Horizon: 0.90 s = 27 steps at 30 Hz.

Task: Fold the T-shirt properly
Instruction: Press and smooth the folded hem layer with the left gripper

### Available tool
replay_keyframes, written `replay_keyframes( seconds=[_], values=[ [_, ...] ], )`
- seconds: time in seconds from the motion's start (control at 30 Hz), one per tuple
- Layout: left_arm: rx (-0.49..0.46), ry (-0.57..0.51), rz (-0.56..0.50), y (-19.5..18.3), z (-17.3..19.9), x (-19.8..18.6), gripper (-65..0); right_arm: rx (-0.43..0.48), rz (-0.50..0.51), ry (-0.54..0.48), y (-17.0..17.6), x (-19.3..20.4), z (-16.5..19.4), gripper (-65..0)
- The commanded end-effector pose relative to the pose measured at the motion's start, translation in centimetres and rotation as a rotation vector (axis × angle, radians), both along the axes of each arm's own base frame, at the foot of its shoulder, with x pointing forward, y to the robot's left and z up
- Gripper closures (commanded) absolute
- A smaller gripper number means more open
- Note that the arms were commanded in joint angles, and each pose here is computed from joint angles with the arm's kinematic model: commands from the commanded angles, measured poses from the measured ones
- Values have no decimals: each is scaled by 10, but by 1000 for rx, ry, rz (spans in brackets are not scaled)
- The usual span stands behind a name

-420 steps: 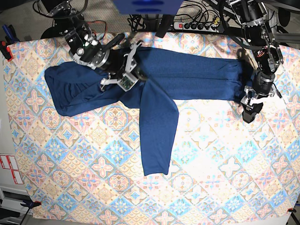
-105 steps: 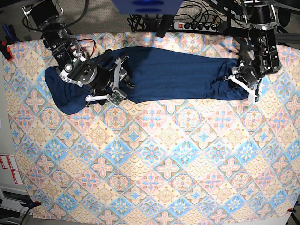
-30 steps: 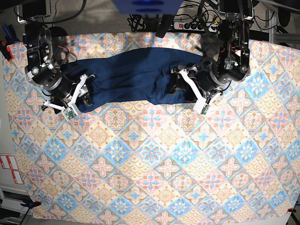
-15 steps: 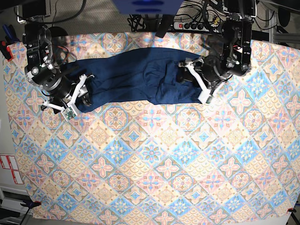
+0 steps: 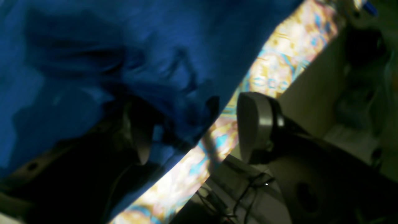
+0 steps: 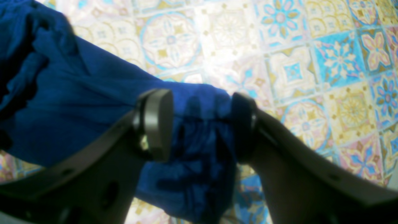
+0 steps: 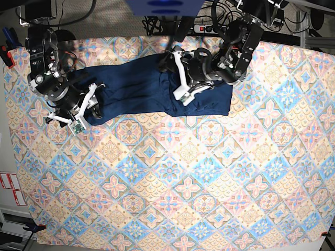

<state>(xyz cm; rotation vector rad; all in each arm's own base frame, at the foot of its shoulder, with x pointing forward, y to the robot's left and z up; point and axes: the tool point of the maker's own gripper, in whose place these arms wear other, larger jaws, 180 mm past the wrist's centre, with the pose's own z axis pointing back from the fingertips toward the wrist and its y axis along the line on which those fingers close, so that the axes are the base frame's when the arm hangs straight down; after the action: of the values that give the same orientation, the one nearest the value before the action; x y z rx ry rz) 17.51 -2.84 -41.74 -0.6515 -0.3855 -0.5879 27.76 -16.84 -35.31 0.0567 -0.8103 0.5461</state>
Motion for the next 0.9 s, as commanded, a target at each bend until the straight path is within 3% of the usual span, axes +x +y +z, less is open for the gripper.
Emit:
replay_keyframes(
  seconds=[0.0,0.17,0.37,0.6,0.7,0.87],
  values=[
    [-34,-45,-27,-8,15,4,-402,7,7,-48,0,8,14,-288],
    [-47,-97,-119,-18,32,-9,-402,9,7,-49,0,8,14,-288],
    [-69,-70,-117,-4,35,-13,-402,10,7,-49,0,8,14,-288],
    [-164,-93,132,39,52,25,-396,10,7,-49,0,8,14,-288],
    [-169,-112,223,62,56,41,-324,10,7,-49,0,8,14,-288],
    [-128,-71,293,84,37,48,-104,12,7,-49,1,8,14,-288]
  ],
)
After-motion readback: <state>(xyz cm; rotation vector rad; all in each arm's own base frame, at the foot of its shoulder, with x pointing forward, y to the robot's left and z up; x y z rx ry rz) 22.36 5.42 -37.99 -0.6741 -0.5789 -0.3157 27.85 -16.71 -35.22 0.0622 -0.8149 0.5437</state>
